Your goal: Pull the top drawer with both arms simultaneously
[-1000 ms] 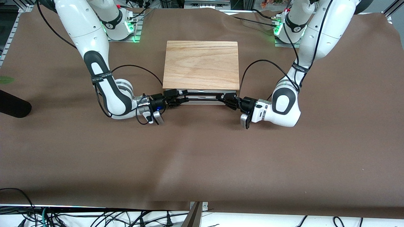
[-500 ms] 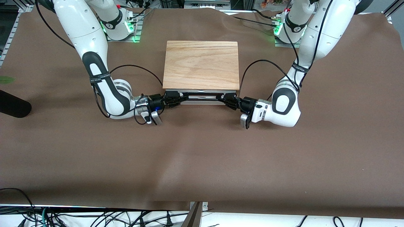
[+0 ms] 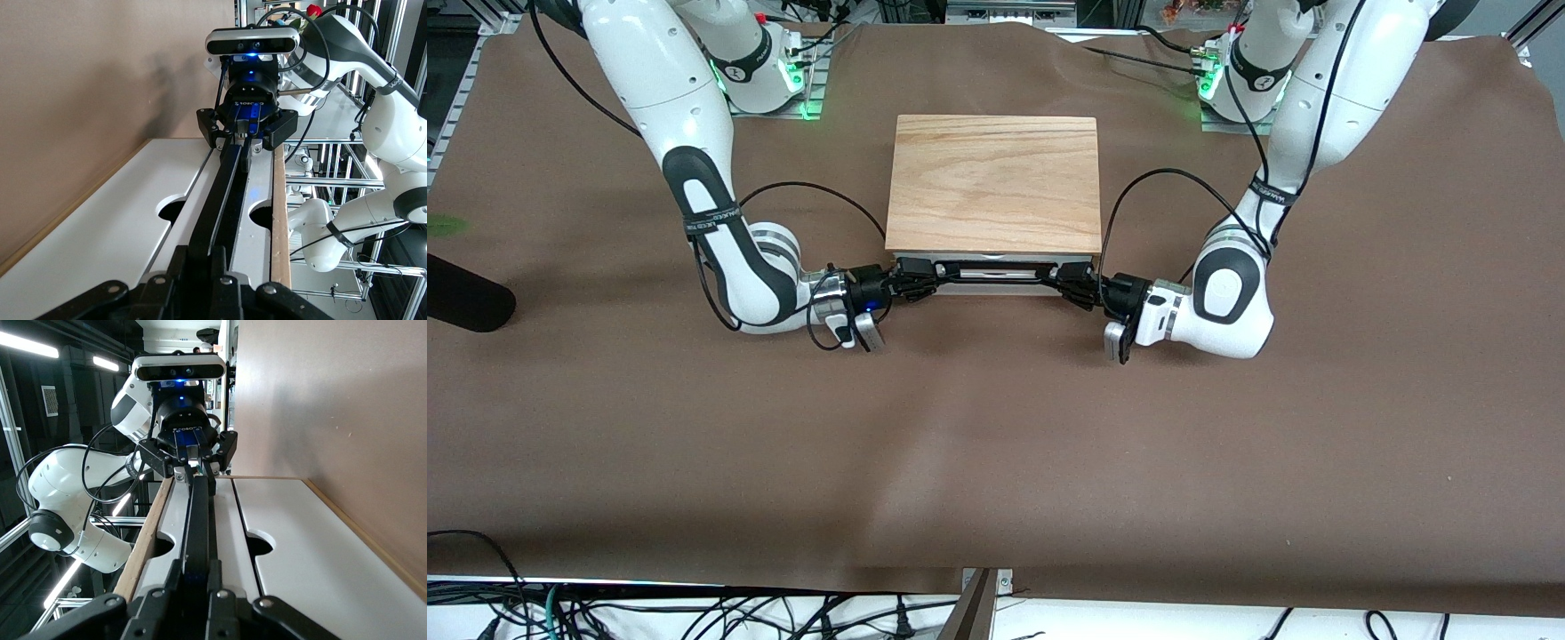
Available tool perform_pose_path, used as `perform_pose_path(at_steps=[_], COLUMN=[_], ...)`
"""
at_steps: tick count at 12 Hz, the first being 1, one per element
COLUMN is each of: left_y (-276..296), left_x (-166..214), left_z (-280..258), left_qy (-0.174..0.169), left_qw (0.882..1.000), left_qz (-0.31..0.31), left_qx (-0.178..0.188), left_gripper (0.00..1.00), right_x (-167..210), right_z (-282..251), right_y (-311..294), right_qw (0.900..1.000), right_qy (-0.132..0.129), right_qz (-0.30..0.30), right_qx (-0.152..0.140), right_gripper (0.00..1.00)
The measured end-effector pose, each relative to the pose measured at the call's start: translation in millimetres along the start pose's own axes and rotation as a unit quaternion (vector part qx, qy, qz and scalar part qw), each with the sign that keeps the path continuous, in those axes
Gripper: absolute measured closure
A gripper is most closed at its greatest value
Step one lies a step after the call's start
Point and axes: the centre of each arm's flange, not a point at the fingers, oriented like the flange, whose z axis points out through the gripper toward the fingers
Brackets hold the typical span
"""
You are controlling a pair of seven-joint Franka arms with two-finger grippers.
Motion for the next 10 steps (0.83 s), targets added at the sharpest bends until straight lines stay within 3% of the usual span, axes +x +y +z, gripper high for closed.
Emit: perform_pose_path(at_steps=[10], left_y=[1], left_x=[25], left_z=[-14], left_qy=[0.017], left_qw=[1.000], left_qz=[0.018], left_qx=[0.004], left_gripper=[0.82], right_x=[28], right_z=[-6], right_y=[-6], right_qw=[1.000], right_qy=[0.022], right_qz=[-0.014], right_qx=[-0.009], right_gripper=[0.82])
